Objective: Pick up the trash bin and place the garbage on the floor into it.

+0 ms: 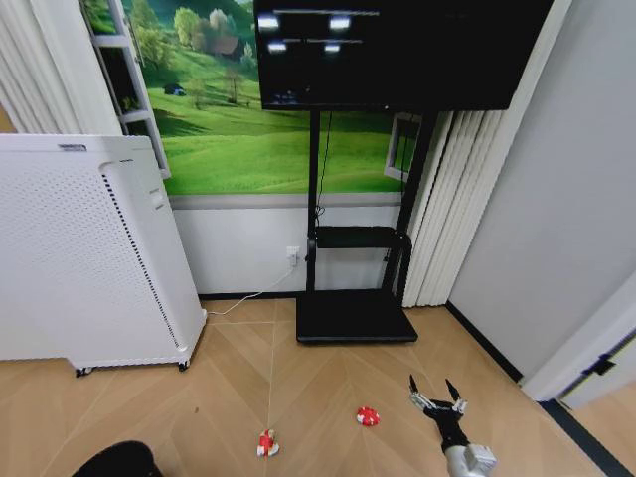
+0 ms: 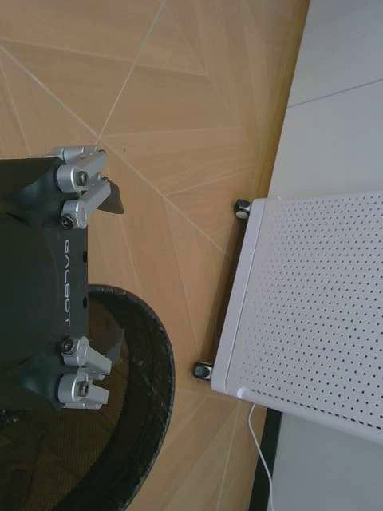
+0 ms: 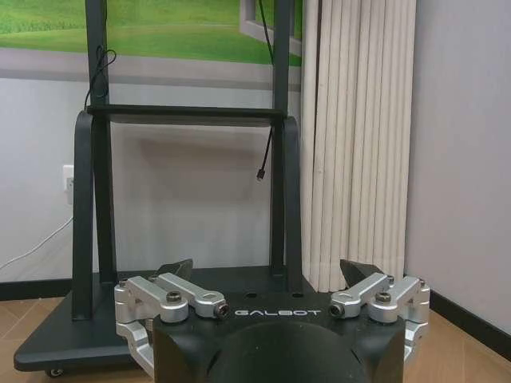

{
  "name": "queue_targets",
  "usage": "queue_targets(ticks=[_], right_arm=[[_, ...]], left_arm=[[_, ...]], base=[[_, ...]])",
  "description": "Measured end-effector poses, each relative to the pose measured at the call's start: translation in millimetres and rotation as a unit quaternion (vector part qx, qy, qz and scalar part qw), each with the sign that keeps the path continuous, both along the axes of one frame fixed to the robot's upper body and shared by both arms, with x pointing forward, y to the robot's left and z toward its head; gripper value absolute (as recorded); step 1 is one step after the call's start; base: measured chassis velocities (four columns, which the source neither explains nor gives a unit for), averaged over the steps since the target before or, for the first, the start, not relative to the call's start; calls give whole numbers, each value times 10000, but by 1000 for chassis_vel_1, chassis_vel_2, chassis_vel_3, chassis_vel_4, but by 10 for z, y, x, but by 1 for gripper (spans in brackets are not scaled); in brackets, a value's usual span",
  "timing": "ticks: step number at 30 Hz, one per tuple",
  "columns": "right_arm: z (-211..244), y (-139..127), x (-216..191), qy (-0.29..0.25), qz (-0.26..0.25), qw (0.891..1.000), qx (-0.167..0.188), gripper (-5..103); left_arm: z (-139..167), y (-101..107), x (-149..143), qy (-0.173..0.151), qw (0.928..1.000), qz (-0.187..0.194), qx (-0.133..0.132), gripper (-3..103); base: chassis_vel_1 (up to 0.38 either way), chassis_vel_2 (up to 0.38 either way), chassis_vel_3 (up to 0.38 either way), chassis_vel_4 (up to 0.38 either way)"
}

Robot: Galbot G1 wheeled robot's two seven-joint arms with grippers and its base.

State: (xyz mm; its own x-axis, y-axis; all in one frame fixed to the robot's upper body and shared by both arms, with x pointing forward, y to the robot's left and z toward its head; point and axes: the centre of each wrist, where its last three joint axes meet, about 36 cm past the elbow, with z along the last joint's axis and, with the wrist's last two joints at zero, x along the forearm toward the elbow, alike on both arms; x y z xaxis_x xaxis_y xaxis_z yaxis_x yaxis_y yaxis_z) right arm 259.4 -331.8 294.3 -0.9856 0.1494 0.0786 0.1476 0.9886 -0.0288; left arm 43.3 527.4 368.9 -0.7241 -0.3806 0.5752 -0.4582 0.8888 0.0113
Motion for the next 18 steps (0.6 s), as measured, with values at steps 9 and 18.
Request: queue_targets(ticks=[9,18], right_arm=[[25,-20,30,-30,-6,10000,-30,100],[13,-31,9,3,-40,10000,-34,100]], left_arm=[[-161,-114,190,150,9981,157,-576,83],[-341,-169,149,223,9924,446,-1126,96]], base=[[0,0,0,0],[0,0,0,0]])
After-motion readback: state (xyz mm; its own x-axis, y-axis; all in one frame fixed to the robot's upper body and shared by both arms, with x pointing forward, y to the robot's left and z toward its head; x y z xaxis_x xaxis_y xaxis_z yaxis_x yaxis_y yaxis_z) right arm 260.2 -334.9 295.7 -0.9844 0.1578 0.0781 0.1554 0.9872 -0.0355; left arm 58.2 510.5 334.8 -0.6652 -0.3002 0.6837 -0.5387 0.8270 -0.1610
